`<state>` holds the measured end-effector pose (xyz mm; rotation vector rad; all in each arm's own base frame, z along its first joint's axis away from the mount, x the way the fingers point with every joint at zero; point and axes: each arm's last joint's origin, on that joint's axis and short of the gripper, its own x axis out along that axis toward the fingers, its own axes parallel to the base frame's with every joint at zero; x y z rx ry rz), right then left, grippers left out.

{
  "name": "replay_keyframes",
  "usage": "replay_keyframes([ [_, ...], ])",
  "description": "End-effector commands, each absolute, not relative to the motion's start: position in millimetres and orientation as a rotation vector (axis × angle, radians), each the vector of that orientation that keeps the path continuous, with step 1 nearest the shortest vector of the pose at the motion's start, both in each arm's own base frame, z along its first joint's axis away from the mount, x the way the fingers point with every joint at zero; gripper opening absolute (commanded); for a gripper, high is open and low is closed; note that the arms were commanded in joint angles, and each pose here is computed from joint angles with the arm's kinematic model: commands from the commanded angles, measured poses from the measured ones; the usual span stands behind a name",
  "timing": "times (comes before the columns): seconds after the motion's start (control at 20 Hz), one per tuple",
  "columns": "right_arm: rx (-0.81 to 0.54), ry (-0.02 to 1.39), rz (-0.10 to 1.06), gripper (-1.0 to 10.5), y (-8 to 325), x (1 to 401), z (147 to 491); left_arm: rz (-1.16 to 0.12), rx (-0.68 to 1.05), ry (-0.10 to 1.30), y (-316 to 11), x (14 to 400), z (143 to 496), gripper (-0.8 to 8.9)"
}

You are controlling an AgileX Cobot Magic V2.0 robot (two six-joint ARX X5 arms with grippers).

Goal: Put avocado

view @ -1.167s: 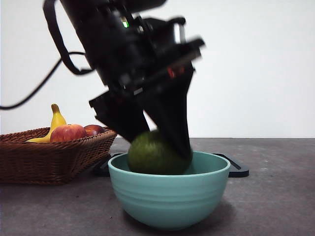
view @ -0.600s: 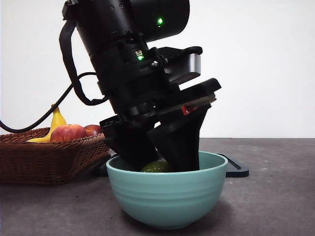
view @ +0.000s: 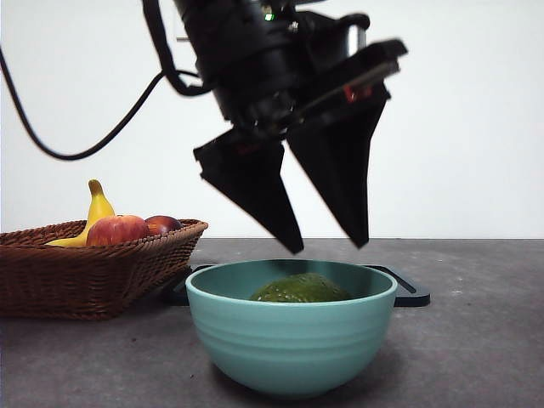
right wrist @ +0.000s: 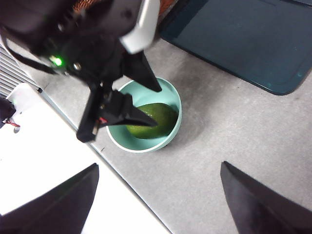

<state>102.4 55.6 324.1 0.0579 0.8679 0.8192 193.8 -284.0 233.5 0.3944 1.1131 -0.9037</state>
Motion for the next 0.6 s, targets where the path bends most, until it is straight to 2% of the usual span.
replay_keyframes([
  [0.05,0.061,0.857,0.822,4.0,57,103,329,-0.909,0.358,1.049,-281,196,255,3.16],
  [0.25,0.061,0.857,0.822,4.0,57,103,329,-0.85,0.235,0.922,-241,205,301,3.15],
  [0.4,0.061,0.857,0.821,4.0,56,103,329,-0.768,0.143,0.813,-196,209,338,3.15],
  [0.6,0.061,0.856,0.822,4.0,57,103,329,-0.672,0.063,0.736,-144,201,365,3.12],
])
